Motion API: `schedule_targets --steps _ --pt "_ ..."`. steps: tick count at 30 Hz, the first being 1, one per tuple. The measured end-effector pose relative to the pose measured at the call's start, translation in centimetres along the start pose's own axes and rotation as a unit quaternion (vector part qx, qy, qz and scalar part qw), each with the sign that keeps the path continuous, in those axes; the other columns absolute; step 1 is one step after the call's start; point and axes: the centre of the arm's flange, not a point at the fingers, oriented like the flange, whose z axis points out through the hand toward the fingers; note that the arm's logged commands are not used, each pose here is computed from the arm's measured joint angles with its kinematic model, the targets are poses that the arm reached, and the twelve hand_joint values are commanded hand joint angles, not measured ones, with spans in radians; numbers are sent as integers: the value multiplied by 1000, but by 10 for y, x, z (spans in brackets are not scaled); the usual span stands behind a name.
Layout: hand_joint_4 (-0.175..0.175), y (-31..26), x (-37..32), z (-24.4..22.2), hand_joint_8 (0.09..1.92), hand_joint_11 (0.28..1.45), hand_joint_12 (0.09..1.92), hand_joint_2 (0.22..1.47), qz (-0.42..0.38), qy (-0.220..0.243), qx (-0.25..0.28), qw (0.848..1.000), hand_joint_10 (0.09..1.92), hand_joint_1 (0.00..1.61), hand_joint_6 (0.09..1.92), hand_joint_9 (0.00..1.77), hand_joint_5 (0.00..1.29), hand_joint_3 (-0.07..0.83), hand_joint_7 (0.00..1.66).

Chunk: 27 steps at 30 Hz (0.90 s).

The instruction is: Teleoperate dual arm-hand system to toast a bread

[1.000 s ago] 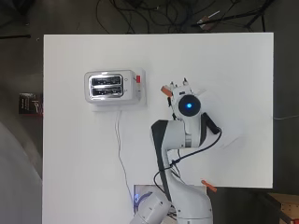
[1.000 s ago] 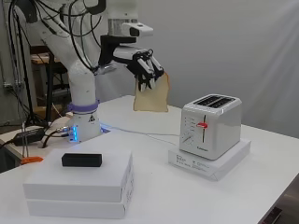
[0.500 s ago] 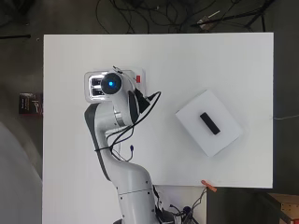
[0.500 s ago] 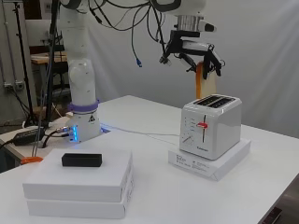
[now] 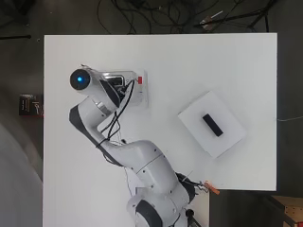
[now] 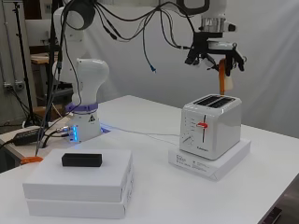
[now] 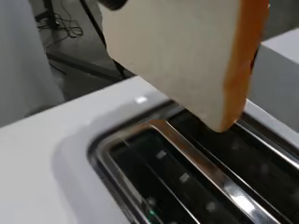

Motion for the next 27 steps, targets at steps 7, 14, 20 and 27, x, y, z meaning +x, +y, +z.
schedule_targets --steps 7,14,20,27 --pt "-175 10 -86 35 804 727 346 1121 148 -20 7 989 876 1369 1334 1095 695 0 1036" --pt "-175 8 -100 41 697 748 367 1097 178 -30 -3 984 836 1379 1227 1168 729 -2 1097" --pt "-175 0 -121 22 807 697 693 1125 185 -30 -11 982 180 1265 1135 1453 770 -1 1159" --pt "-175 -14 -54 -22 1010 644 1108 1139 173 -31 -53 983 103 1251 1023 1608 805 0 1094"
